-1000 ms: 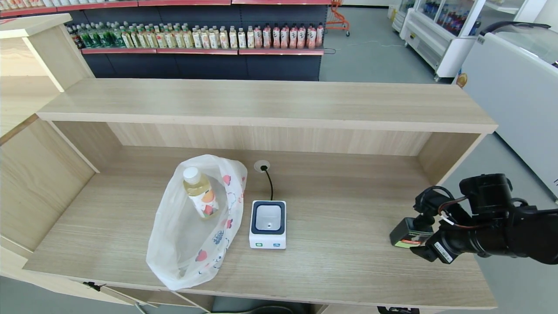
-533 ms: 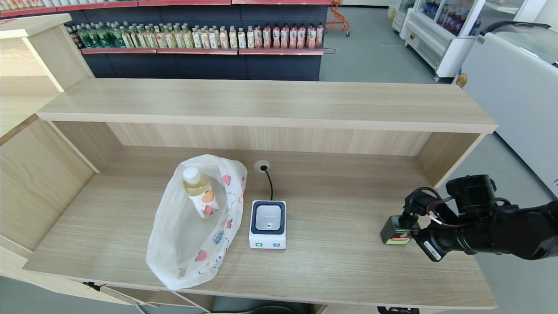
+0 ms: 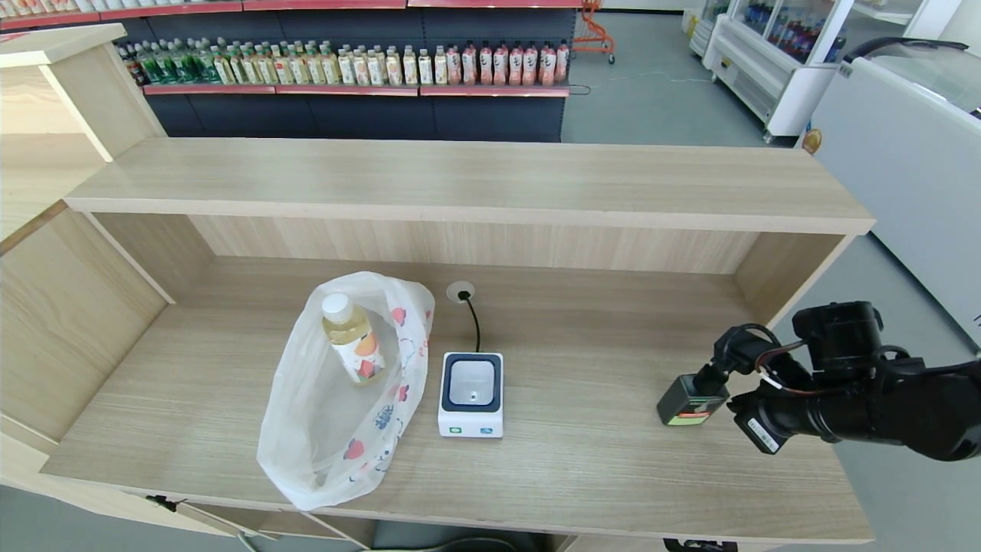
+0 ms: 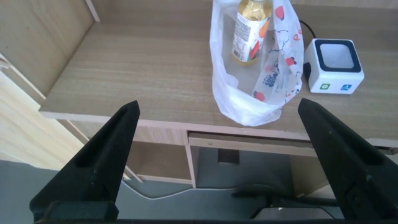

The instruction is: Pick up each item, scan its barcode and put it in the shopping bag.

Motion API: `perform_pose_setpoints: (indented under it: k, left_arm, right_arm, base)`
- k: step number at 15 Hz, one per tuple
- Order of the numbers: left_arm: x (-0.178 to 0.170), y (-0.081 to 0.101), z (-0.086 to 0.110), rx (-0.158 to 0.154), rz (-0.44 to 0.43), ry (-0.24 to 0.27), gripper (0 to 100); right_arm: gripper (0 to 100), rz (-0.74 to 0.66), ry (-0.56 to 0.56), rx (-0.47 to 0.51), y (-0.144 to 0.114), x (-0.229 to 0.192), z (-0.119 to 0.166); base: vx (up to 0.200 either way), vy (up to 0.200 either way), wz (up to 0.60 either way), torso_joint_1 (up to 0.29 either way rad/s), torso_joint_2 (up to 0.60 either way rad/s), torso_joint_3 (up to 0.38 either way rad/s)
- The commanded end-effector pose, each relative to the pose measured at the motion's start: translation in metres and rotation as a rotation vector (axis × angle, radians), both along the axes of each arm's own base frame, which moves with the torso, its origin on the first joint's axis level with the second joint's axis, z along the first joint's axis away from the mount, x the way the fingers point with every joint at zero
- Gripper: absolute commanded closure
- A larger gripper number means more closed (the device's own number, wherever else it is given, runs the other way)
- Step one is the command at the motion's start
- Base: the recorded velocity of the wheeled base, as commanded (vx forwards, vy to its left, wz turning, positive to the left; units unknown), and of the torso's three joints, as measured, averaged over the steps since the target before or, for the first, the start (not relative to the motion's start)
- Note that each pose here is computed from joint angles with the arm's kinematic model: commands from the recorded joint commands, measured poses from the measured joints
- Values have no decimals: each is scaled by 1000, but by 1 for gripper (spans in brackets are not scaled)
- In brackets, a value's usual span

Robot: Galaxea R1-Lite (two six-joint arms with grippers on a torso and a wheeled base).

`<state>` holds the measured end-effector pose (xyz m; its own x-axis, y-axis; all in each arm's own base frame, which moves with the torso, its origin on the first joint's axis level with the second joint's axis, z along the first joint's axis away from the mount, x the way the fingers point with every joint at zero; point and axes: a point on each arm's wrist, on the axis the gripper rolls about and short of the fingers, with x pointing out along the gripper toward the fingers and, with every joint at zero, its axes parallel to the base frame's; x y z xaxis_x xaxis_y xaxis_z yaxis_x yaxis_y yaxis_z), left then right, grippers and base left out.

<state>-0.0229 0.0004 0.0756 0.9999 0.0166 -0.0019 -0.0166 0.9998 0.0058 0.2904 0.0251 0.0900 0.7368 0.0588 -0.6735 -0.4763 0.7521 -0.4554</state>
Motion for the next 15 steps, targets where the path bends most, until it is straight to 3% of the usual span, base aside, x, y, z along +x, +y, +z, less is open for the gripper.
perform_pose_setpoints:
  k: [1, 5, 9, 15]
  left_arm:
    - [0, 0, 0, 0, 0, 0, 0]
    - [0, 0, 0, 0, 0, 0, 0]
    - [0, 0, 0, 0, 0, 0, 0]
    - [0, 0, 0, 0, 0, 1, 0]
  right_arm:
    - [0, -6, -42, -12, -7, -4, 12]
    - [0, 7, -24, -19, -5, 7, 4]
    - [0, 126, -29, 17, 17, 36, -5]
    - [0, 166, 5, 22, 32, 46, -19]
  base:
    - [0, 0, 0, 0, 0, 0]
    - [0, 0, 0, 0, 0, 0]
    - [0, 0, 0, 0, 0, 0]
    - [0, 0, 0, 0, 0, 0]
